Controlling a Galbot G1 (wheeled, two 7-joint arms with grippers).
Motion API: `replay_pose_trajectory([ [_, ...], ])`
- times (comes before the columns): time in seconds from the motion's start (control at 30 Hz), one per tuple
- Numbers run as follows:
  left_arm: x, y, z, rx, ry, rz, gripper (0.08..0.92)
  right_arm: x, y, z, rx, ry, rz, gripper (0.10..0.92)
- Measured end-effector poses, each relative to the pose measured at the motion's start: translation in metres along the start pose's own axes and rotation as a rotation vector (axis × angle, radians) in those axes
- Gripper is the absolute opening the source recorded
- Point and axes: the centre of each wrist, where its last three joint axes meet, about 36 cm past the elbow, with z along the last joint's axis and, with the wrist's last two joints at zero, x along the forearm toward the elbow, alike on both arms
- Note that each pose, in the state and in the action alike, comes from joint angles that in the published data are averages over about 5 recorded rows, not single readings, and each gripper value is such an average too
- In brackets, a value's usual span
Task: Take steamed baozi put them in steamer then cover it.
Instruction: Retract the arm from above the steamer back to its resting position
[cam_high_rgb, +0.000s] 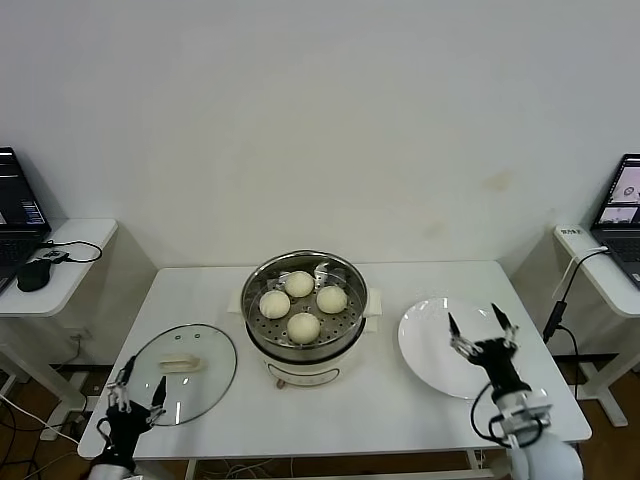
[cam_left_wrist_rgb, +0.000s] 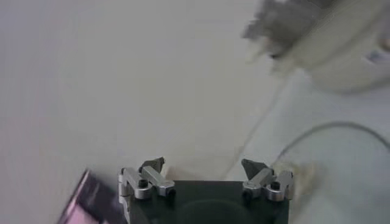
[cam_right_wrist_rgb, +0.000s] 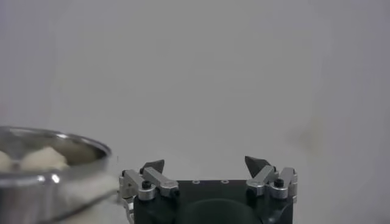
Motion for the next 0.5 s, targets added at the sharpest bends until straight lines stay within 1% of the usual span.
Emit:
replay_pose_trajectory([
  [0.2,-0.017,-0.006,0.014,-0.139,-0.031,0.058,0.823,0.025,-0.008,0.008,-0.018,0.037,0.063,0.823],
  [0.5,-0.047,-0.015,0.028,-0.225,-0.043,0.103,0.823,0.049,-0.015,0.016,-0.036,0.075,0.121,0.823],
])
